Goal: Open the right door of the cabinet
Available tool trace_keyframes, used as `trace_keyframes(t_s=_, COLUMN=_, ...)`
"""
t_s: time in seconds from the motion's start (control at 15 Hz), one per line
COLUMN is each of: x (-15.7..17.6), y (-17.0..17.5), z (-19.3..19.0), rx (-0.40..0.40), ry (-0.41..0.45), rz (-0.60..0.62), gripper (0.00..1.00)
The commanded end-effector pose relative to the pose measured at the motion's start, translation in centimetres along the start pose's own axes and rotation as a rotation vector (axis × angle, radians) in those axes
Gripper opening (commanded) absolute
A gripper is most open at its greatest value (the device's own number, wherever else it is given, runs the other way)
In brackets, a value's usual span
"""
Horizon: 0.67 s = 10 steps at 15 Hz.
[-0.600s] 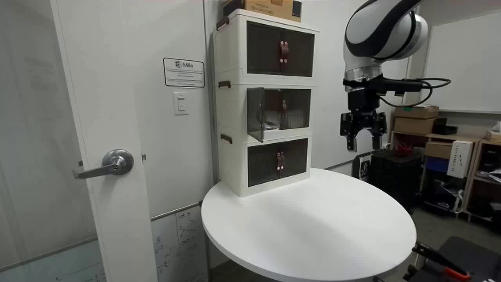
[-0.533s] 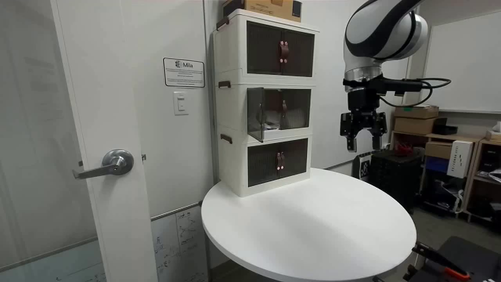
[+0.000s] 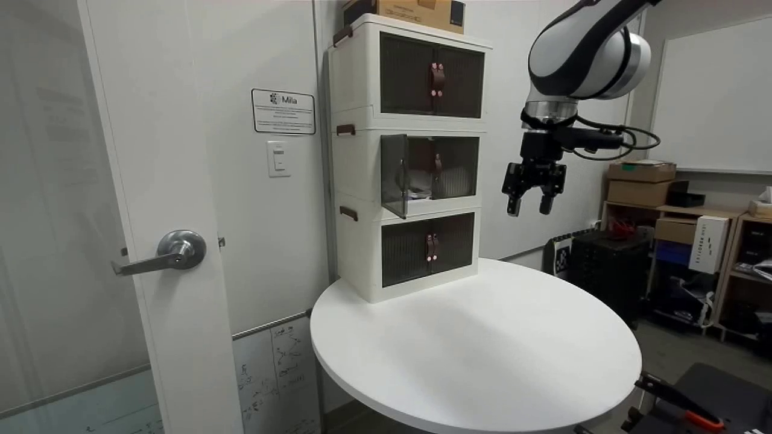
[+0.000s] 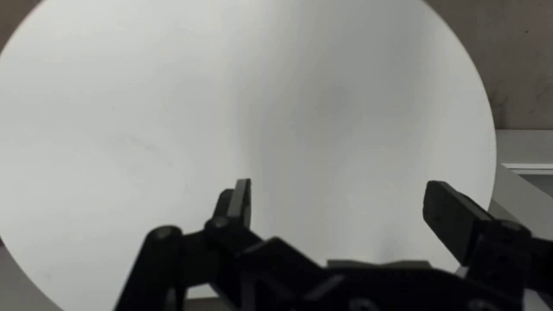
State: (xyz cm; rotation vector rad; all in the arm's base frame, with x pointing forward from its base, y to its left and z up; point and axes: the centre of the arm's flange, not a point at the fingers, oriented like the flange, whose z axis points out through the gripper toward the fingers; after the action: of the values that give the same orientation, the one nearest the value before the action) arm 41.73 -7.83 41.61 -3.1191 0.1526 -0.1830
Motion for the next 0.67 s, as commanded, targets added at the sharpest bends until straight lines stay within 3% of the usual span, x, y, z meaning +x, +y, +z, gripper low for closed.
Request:
trace_keyframes(t_s=0.0, x=7.4, y=1.8, z=1.0, rx=0.026, ry=0.134, rz=-0.158, gripper=1.00)
trace_keyframes(t_s=0.2, x=12.1, y=3.2, z=0.7, rx=0.065, ry=0.298, rz=-0.224, gripper=1.00)
trace_keyframes(t_s=0.6, x=19.8, y=7.2, z=-2.0, rx=0.215, ry=0.594, rz=-0.177, gripper=1.00)
